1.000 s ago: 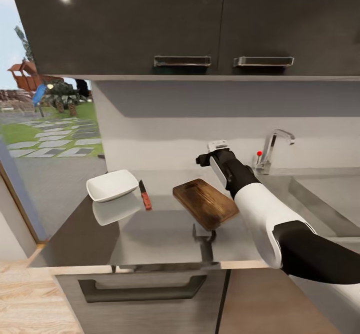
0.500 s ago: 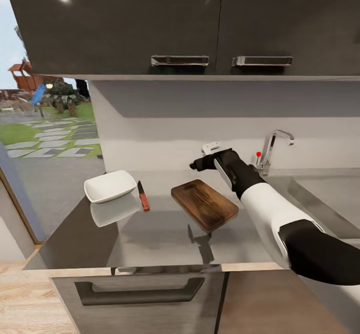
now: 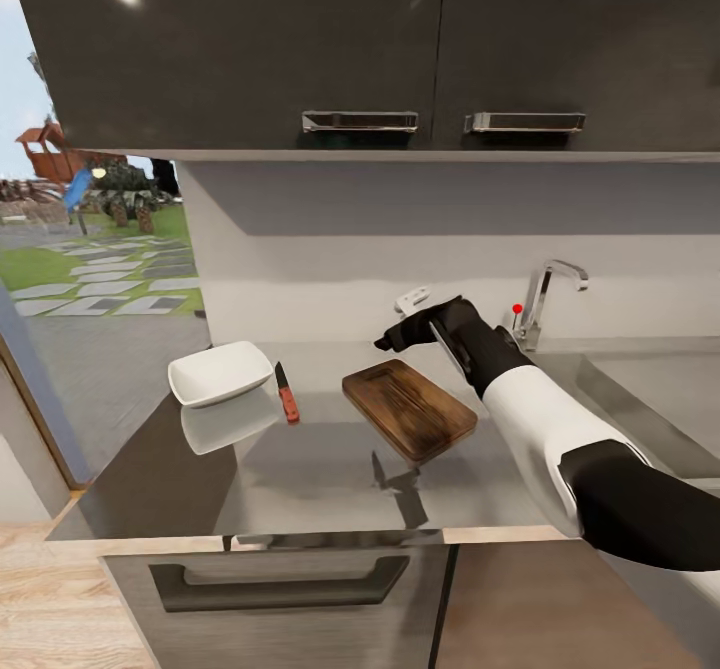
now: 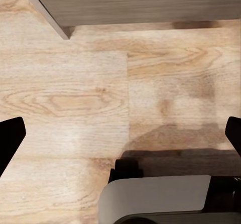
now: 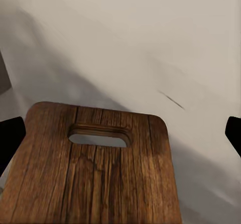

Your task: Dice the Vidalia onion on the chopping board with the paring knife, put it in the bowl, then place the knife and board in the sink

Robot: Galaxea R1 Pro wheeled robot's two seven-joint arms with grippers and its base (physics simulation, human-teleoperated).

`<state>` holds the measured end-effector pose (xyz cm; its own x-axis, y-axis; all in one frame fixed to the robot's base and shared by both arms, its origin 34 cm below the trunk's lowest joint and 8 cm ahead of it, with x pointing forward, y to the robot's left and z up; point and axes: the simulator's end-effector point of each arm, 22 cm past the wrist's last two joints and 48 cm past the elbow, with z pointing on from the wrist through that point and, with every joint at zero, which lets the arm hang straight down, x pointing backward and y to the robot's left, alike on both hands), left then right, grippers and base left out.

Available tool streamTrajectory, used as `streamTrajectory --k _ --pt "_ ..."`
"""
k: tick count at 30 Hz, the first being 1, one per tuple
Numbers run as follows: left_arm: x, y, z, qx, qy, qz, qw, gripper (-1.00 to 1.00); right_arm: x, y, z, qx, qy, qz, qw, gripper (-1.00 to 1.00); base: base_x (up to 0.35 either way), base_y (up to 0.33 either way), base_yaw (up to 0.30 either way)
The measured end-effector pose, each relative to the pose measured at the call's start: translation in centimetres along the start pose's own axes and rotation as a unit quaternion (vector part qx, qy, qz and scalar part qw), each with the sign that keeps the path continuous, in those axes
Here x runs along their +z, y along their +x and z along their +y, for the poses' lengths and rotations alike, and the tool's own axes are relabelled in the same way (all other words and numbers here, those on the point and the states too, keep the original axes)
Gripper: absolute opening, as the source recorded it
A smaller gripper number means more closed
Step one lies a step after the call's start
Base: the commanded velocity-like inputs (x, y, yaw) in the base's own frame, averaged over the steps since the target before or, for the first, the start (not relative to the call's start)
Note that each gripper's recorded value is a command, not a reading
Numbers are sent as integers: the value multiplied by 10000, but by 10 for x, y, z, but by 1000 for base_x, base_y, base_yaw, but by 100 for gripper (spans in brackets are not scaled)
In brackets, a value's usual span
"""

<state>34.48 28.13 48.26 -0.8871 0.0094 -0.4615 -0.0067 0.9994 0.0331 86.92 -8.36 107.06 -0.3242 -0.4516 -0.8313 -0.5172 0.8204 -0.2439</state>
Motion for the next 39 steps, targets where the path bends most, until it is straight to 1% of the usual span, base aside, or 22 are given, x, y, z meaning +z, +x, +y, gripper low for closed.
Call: streamTrajectory --k 7,8,12,15,26,31,39 --pt "0 0 0 -2 0 -1 10000 100 -1 -1 -1 -24 -6 -16 10000 100 0 0 0" --pt "0 -1 -2 -8 12 -4 10000 100 -1 0 -1 -24 -1 -15 10000 100 0 0 0" --pt "0 -1 -25 -89 147 -3 9999 100 -1 0 -2 -23 5 -13 10000 100 0 0 0" --pt "-2 -1 -31 -106 178 0 9998 100 -2 -1 -3 -23 -1 -13 10000 100 0 0 0" --pt "-18 -9 -32 -114 189 12 9998 100 -10 -16 -8 -31 -7 -4 10000 100 0 0 0" --pt "-25 -12 -32 -117 188 16 9998 100 -16 -15 -24 0 84 47 10000 100 0 0 0" --pt "-36 -18 -31 -110 192 17 9998 100 -24 -20 -35 21 138 89 9999 100 0 0 0"
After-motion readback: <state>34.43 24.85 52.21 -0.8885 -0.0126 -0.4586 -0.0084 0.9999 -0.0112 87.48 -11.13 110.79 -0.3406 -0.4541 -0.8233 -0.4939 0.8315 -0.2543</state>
